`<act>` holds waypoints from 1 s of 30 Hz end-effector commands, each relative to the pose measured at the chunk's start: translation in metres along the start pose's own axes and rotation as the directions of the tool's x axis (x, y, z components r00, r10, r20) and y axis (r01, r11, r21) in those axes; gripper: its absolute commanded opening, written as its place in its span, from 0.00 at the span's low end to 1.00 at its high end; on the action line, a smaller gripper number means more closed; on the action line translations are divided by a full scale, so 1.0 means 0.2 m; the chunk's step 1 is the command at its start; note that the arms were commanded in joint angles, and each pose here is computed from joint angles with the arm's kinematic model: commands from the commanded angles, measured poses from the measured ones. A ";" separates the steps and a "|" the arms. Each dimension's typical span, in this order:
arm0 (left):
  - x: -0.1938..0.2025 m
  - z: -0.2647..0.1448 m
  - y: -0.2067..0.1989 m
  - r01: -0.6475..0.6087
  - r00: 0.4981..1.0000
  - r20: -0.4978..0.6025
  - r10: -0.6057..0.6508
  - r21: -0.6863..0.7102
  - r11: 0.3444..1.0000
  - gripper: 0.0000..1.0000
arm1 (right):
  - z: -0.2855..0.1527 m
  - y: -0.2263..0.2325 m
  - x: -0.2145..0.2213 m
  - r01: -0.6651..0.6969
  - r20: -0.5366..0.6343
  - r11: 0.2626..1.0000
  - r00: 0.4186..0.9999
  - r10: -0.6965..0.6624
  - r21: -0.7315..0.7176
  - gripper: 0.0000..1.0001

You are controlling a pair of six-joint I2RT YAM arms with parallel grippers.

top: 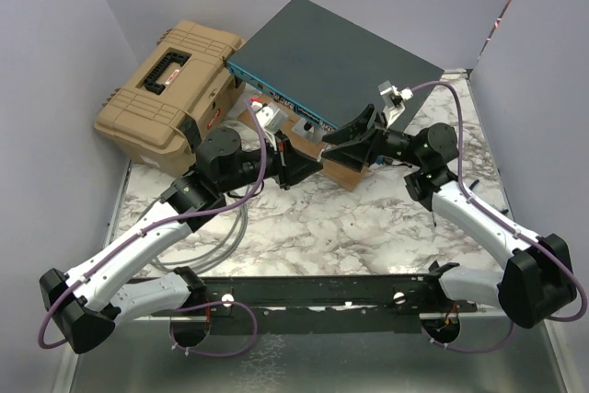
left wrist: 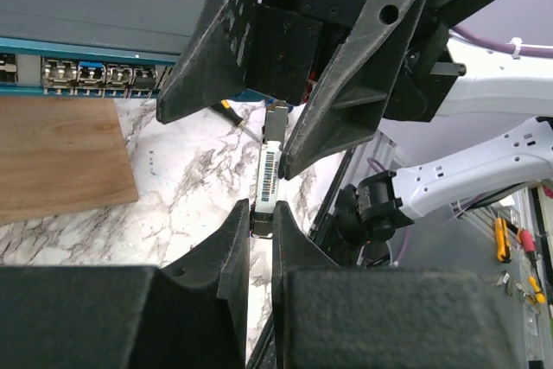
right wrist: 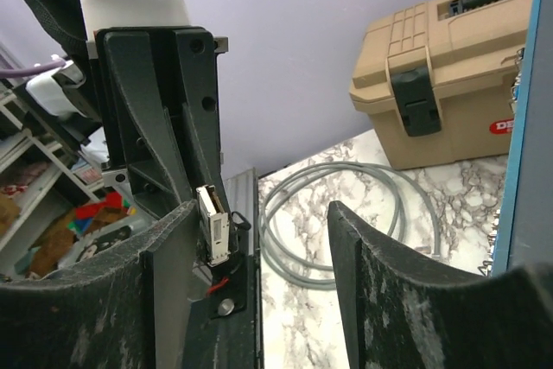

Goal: Insert the plug into the switch port
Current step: Pick up the connector from the center of the board.

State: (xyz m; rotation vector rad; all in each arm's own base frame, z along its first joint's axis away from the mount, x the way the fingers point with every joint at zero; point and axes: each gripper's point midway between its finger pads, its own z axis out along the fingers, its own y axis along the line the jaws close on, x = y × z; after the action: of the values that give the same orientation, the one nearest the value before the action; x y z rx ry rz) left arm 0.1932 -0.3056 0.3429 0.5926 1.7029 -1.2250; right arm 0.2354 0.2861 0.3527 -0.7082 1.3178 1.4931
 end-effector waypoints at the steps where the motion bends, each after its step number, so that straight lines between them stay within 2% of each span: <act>1: -0.04 0.01 -0.06 0.007 0.999 0.039 -0.010 0.081 0.997 0.00 | 0.01 0.06 0.00 -0.019 -0.007 0.998 1.000 0.018 -0.060 0.60; 13: 0.00 0.02 -0.07 0.013 0.999 0.028 -0.016 0.105 0.994 0.00 | 0.01 0.10 -0.01 -0.037 0.020 0.993 0.999 0.039 -0.109 0.48; 16: 0.00 0.02 -0.06 0.011 0.999 0.029 -0.014 0.105 0.994 0.00 | 0.01 0.10 -0.01 -0.040 0.020 0.993 0.999 0.042 -0.113 0.39; 22: -0.01 0.03 -0.04 0.010 0.999 0.043 -0.014 0.076 0.997 0.00 | 0.02 0.10 -0.02 -0.047 0.016 0.992 0.999 0.049 -0.120 0.14; 27: -0.05 0.01 0.02 -0.031 0.996 0.080 0.031 -0.001 1.000 0.30 | 0.04 0.09 -0.05 -0.063 0.025 0.993 0.998 0.065 -0.098 0.01; 30: -0.10 -0.01 0.07 -0.068 0.991 0.110 0.076 -0.072 0.995 0.42 | 0.05 0.05 -0.07 -0.089 0.027 0.995 0.996 0.090 -0.042 0.00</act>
State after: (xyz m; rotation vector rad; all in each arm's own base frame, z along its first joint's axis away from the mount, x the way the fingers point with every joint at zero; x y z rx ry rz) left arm 0.1987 -0.3095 0.3403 0.5786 1.6613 -1.2437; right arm 0.2230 0.2893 0.3639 -0.7043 1.2806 1.6229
